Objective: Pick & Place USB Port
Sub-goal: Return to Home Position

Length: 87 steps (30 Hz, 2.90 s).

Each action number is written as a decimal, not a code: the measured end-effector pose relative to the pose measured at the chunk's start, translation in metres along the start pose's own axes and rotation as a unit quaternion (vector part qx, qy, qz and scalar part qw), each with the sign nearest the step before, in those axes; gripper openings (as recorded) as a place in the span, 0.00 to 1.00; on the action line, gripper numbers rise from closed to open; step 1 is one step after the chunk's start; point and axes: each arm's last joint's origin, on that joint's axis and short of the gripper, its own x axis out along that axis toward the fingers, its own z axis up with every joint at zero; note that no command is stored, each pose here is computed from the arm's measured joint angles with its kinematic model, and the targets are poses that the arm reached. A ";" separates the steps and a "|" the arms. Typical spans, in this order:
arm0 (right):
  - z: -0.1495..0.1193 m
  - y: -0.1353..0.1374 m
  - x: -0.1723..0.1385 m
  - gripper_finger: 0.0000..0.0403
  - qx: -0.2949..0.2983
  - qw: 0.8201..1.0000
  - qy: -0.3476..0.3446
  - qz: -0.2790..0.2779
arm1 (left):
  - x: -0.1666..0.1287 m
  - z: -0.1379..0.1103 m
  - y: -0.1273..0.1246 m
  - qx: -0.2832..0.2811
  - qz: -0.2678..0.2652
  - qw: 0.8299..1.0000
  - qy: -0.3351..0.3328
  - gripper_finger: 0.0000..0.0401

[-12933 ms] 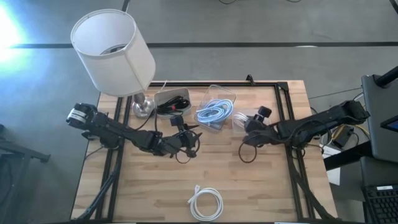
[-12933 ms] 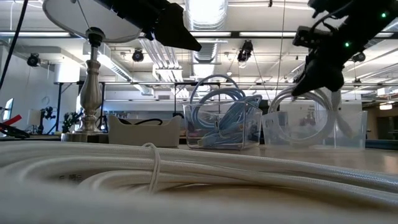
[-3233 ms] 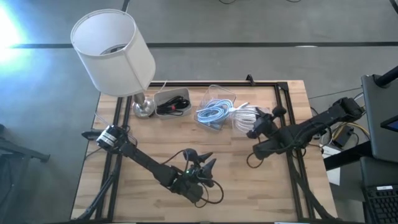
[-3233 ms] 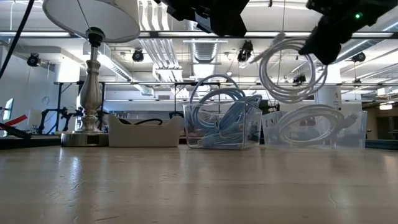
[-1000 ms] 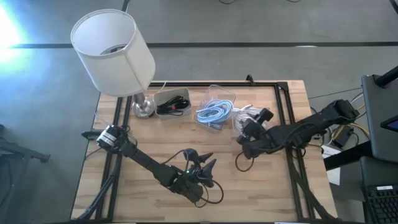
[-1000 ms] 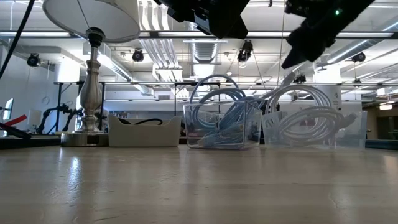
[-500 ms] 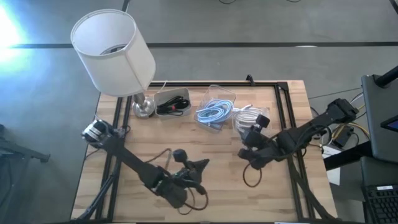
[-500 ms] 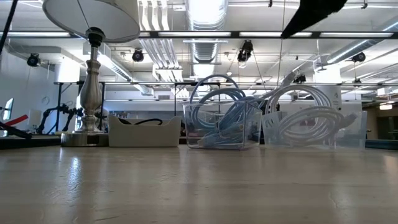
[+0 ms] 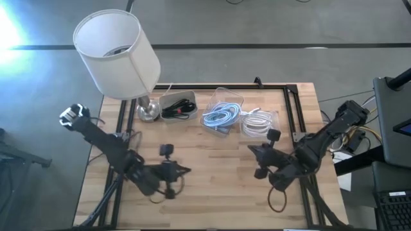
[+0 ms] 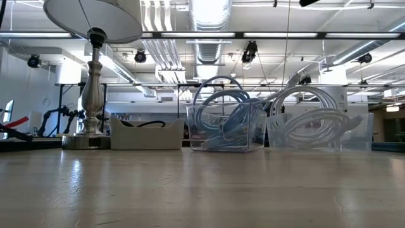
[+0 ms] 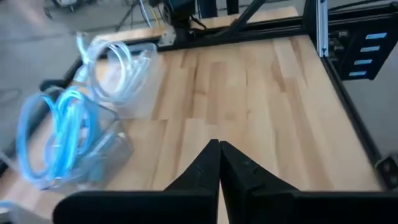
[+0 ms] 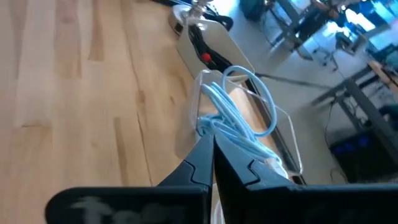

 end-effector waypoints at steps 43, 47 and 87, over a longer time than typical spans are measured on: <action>-0.166 -0.041 0.019 0.02 0.178 0.880 -0.283 0.337 | -0.026 -0.189 0.143 -0.118 -0.052 0.947 -0.293 0.01; -0.172 -0.045 0.019 0.02 0.174 0.874 -0.309 0.332 | -0.032 -0.187 0.144 -0.098 -0.061 0.942 -0.316 0.01; -0.192 -0.052 0.016 0.02 0.022 0.846 -0.394 0.358 | -0.057 -0.192 0.160 -0.041 0.016 0.928 -0.369 0.01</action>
